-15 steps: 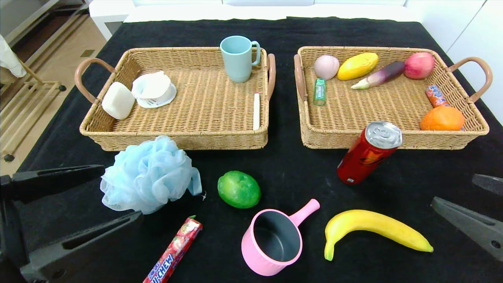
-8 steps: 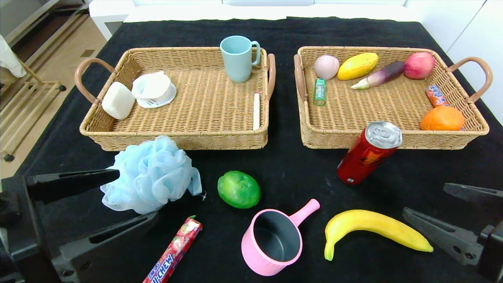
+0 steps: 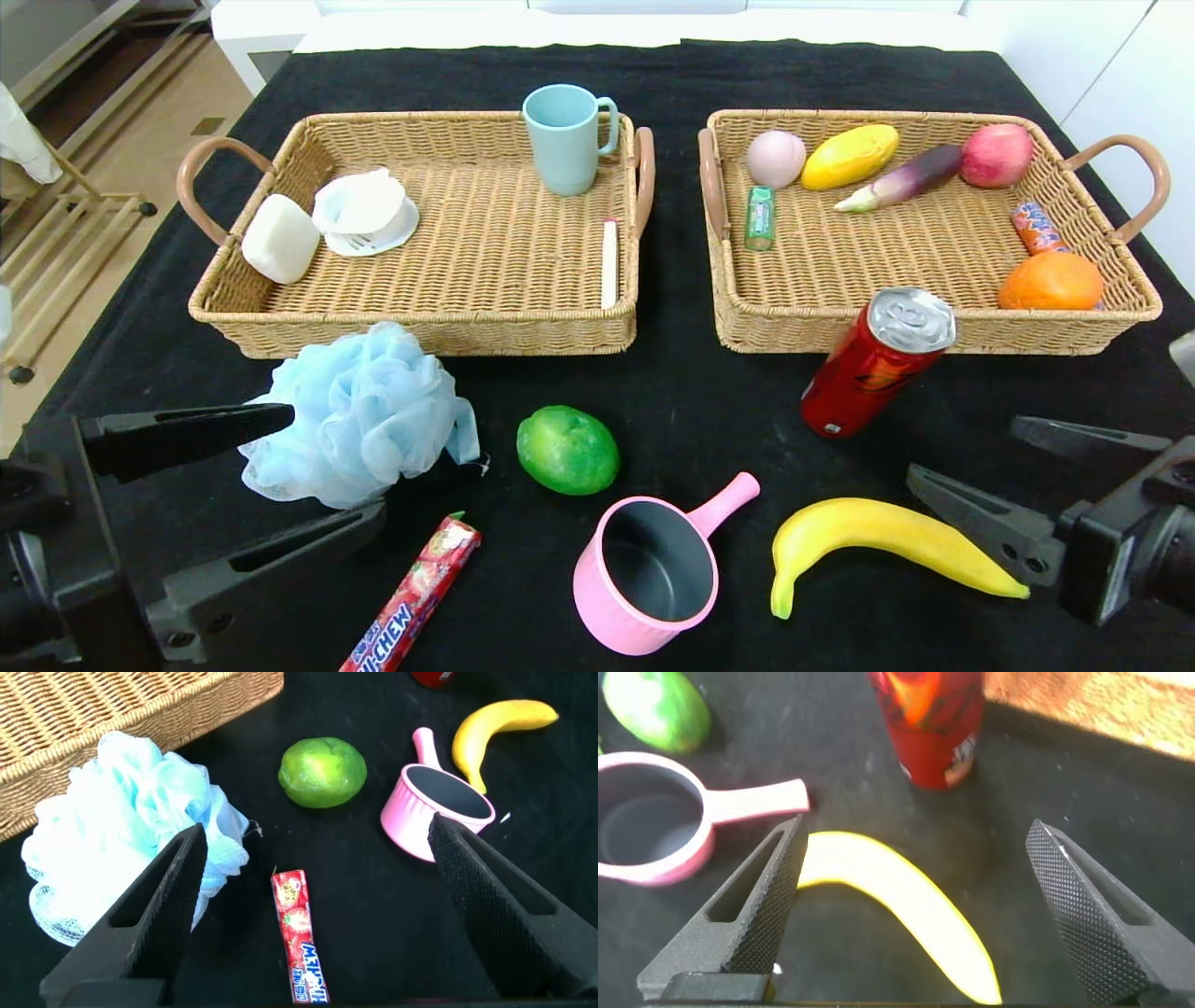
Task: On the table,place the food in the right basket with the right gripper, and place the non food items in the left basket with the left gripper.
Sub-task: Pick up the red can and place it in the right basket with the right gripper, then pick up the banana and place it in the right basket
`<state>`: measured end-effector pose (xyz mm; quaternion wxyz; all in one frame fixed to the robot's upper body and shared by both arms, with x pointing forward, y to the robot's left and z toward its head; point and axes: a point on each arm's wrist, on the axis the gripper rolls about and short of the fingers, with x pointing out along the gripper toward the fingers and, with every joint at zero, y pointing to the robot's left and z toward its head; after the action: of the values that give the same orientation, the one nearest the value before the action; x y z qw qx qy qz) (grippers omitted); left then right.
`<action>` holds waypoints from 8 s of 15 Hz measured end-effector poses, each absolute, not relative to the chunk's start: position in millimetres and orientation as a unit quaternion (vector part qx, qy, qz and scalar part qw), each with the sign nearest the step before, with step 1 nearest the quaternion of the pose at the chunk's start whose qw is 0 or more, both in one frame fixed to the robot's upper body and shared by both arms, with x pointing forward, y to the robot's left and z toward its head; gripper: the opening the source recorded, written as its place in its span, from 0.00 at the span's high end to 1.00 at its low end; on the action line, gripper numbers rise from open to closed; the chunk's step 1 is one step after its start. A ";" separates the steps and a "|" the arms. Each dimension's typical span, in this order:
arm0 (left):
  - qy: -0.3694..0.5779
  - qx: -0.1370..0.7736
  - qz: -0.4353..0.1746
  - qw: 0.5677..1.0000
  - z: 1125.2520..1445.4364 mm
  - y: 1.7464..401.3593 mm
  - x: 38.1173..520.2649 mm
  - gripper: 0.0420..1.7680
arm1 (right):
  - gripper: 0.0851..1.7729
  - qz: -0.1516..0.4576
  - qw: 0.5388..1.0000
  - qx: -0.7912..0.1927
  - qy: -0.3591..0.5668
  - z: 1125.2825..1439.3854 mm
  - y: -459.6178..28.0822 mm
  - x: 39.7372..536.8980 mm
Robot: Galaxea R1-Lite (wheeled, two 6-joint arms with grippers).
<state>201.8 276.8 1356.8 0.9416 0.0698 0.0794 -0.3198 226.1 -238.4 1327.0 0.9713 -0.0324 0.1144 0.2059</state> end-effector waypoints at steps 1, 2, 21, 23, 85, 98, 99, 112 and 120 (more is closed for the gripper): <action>0.079 0.070 -0.320 0.942 1356.9 276.8 201.6 0.03 | 0.04 0.204 0.972 -0.029 0.111 1326.9 -235.4 229.6; 0.079 0.070 -0.320 0.942 1356.9 276.9 201.6 0.03 | 0.04 0.193 0.974 -0.030 0.112 1325.8 -232.7 233.5; 0.055 0.078 -0.317 0.944 1361.1 282.0 191.3 0.03 | 0.04 0.153 0.985 0.010 0.083 1324.7 -193.0 290.5; 0.055 0.078 -0.318 0.943 1361.1 281.9 191.3 0.03 | 0.04 0.152 0.985 0.014 0.075 1326.6 -189.6 295.1; 0.031 0.101 -0.319 0.942 1363.2 285.9 182.8 0.03 | 0.46 0.058 0.998 0.012 0.003 1423.4 -178.2 443.2; 0.030 0.101 -0.319 0.942 1363.3 286.2 182.4 0.03 | 0.12 0.086 0.995 -0.017 0.037 1435.5 -193.8 393.2; 0.030 0.101 -0.319 0.942 1363.4 286.2 182.3 0.03 | 0.11 0.096 0.994 -0.023 0.048 1436.7 -197.3 377.5; 0.042 0.103 -0.321 0.940 1358.5 284.9 184.9 0.03 | 0.05 0.246 0.879 -0.270 0.307 1364.5 -259.1 229.2; 0.038 0.103 -0.322 0.940 1359.6 285.2 184.0 0.03 | 0.04 0.277 0.826 -0.332 0.361 1336.1 -230.8 260.8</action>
<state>184.0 285.2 1359.6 0.9403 0.1029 0.0384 -0.3223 260.8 -230.8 1336.1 0.8263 -0.3317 0.3611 0.2772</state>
